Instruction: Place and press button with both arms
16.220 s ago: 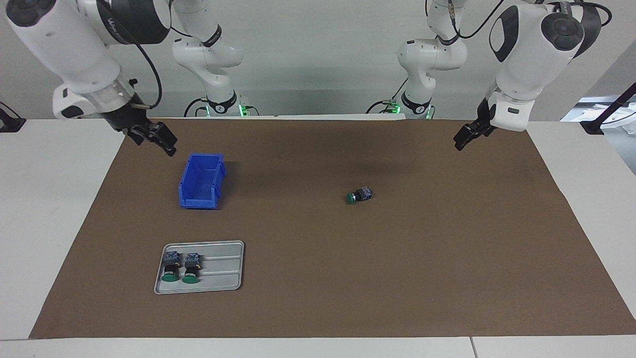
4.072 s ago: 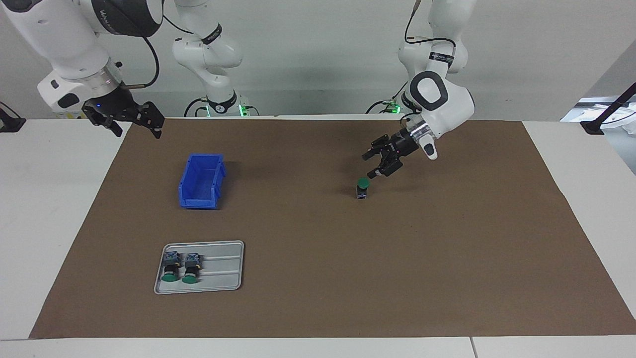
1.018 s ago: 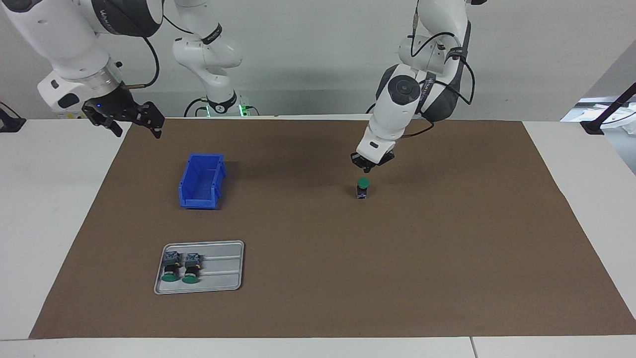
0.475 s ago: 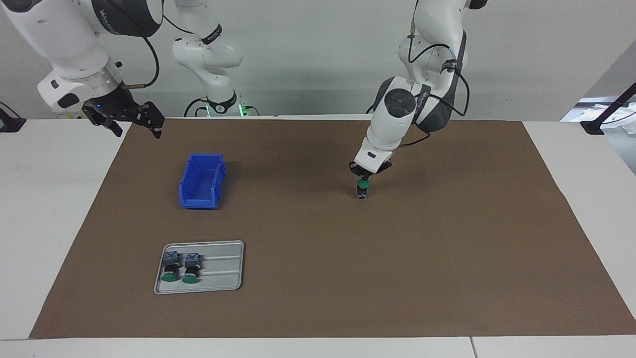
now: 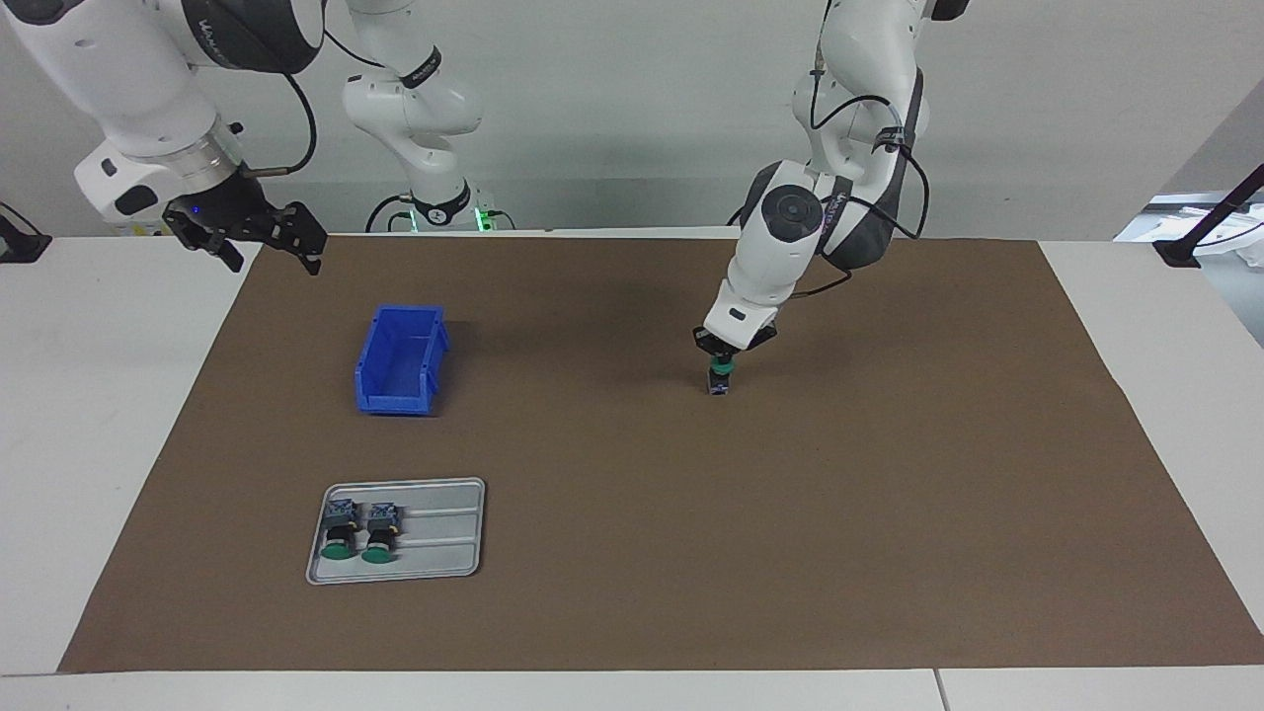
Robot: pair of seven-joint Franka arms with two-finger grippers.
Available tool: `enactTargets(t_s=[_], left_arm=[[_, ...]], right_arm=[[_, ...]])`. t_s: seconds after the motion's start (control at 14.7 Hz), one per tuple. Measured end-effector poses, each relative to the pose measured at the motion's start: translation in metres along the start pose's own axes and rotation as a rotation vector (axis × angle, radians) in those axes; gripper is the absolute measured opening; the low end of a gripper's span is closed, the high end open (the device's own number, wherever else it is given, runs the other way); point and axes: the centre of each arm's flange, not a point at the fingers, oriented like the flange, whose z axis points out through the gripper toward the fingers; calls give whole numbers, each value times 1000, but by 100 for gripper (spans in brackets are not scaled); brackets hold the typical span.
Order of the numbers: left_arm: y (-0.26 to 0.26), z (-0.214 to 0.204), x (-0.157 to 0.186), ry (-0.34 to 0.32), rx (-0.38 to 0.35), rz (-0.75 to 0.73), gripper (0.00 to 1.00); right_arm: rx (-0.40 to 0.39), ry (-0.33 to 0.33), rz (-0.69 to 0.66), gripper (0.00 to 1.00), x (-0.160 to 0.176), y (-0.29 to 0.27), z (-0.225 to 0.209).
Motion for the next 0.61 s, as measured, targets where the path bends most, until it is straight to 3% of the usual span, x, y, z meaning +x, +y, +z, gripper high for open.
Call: enactTargets(t_s=[0.61], left_arm=[[3, 6, -4, 14, -1, 13, 6]], right_arm=[[0, 0, 0, 100, 0, 0, 0]])
